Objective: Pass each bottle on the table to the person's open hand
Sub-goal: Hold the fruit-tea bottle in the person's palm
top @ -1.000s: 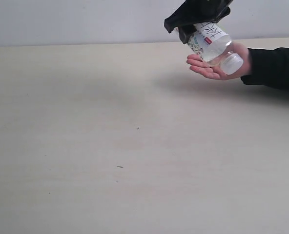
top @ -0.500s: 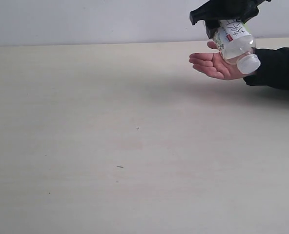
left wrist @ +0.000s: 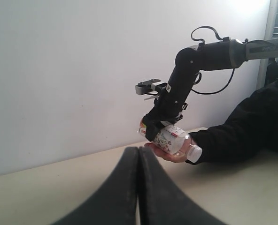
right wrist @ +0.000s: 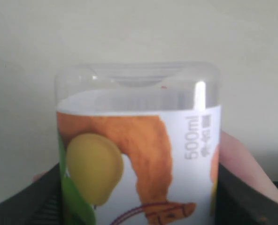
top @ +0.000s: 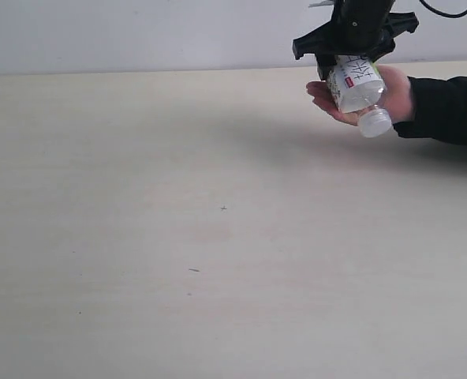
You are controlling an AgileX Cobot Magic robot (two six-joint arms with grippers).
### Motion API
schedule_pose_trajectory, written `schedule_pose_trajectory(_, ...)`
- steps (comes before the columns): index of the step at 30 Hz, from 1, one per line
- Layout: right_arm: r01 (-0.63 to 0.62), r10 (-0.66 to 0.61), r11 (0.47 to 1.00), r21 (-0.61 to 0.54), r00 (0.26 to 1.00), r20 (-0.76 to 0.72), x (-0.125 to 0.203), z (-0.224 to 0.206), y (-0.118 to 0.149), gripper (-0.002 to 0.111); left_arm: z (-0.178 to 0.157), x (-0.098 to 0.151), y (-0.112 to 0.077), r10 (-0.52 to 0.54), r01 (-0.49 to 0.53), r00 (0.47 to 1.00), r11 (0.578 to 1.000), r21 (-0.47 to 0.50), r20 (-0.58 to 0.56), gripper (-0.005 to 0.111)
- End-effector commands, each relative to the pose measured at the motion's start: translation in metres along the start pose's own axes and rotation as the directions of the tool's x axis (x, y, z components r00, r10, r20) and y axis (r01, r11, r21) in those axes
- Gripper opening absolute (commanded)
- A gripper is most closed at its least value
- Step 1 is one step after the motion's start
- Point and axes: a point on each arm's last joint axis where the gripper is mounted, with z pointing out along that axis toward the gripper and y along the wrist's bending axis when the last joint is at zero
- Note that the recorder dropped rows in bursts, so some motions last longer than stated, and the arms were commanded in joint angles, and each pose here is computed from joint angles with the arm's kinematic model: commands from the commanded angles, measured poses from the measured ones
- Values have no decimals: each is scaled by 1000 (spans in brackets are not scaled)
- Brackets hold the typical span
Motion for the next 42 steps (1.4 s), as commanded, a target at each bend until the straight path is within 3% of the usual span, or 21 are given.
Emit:
schedule_pose_trajectory(1, -31, 29, 999, 36, 997, 67, -7, -3, -5, 0, -1, 0, 1, -6, 6, 1000, 1000, -7, 11, 0)
schedule_pose_trajectory(8, -29, 26, 998, 51, 997, 69, -7, -3, -6, 2, -1, 0, 1, -6, 6, 1000, 1000, -7, 11, 0)
schedule_pose_trajectory(18, -29, 26, 998, 51, 997, 69, -7, -3, -6, 39, -1, 0, 1, -6, 6, 1000, 1000, -7, 11, 0)
schedule_pose_trajectory(29, -20, 17, 999, 51, 998, 65, -7, -3, -6, 72, -1, 0, 1, -6, 6, 1000, 1000, -7, 11, 0)
schedule_pose_trajectory(42, -17, 14, 999, 51, 998, 60, -7, -3, -6, 93, -1, 0, 1, -6, 6, 1000, 1000, -7, 11, 0)
